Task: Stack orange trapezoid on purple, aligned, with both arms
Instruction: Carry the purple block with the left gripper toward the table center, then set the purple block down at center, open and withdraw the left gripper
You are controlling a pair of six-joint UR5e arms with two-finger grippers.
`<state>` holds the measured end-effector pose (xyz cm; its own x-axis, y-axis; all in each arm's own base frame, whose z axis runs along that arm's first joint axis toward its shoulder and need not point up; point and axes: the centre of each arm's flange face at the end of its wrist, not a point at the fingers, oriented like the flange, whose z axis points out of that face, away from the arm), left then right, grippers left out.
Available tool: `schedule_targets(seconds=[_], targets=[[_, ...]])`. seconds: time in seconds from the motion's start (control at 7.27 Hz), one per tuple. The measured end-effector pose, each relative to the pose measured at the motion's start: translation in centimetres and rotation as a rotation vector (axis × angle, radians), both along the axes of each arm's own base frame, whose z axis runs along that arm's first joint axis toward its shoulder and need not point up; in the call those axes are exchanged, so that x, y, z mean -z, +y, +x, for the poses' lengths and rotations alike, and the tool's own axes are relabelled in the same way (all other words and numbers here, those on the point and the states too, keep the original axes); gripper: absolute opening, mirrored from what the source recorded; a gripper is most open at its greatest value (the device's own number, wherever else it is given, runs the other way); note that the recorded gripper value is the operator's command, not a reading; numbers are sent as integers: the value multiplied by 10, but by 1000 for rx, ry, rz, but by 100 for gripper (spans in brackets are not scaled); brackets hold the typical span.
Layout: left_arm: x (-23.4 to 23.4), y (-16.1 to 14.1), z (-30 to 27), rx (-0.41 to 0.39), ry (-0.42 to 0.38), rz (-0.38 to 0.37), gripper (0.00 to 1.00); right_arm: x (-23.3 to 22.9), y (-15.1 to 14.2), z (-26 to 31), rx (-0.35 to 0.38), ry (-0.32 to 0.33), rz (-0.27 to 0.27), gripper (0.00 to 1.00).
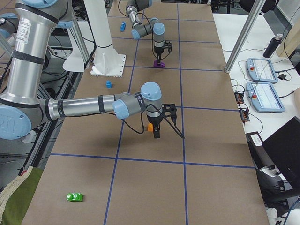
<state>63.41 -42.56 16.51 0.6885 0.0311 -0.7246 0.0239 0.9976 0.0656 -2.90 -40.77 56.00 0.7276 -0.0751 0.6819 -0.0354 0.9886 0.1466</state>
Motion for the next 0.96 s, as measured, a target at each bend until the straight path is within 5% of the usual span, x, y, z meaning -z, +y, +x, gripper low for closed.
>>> schedule_targets(seconds=[0.96], targets=[[-1,9,9,-16,-6,7,0,0,0,-1,0,0,-1,100]])
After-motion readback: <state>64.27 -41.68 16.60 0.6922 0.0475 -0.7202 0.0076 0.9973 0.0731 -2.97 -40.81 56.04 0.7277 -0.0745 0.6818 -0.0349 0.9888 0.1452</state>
